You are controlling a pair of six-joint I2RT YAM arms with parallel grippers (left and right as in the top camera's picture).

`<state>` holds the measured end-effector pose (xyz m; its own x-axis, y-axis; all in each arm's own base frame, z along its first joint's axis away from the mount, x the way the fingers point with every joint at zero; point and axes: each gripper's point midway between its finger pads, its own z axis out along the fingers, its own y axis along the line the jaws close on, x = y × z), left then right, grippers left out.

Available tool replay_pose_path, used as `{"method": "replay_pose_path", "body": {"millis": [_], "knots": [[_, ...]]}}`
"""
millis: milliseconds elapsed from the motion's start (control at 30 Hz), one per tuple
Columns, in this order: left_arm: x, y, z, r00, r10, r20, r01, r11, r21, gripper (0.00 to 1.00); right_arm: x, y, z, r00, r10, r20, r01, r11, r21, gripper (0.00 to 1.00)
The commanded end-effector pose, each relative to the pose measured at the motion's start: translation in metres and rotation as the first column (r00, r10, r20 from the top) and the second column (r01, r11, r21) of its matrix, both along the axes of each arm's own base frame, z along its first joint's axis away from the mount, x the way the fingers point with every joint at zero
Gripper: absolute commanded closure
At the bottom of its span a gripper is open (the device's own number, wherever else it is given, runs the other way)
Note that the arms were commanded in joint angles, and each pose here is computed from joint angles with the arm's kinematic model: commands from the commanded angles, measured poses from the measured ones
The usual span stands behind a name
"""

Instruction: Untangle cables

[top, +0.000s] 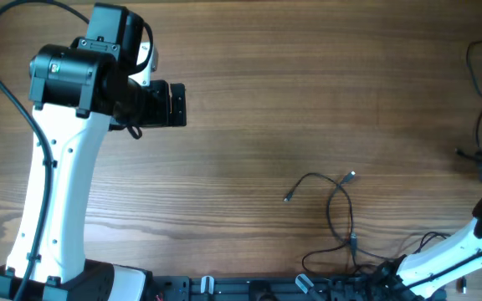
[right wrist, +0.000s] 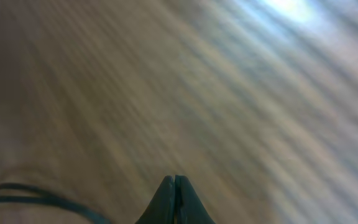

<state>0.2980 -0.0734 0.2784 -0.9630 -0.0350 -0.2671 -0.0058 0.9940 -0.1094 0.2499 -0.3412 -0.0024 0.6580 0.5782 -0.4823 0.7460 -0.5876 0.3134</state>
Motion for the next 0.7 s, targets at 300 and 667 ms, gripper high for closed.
{"method": "replay_pose_path", "body": {"millis": [300, 667], "knots": [[0.006, -0.005, 0.001, 1.0, 0.007, 0.02, -0.007, 1.0, -0.028, 0.0, 0.221, 0.064, -0.013, 0.671, 0.7, 0.244, -0.613, 0.709, -0.348, 0.96], [0.01, -0.007, 0.002, 0.999, 0.033, 0.031, -0.032, 0.998, -0.048, 0.0, 0.296, 0.118, 0.086, 0.226, 0.972, -0.059, -0.863, 0.172, -0.474, 0.96]]}}
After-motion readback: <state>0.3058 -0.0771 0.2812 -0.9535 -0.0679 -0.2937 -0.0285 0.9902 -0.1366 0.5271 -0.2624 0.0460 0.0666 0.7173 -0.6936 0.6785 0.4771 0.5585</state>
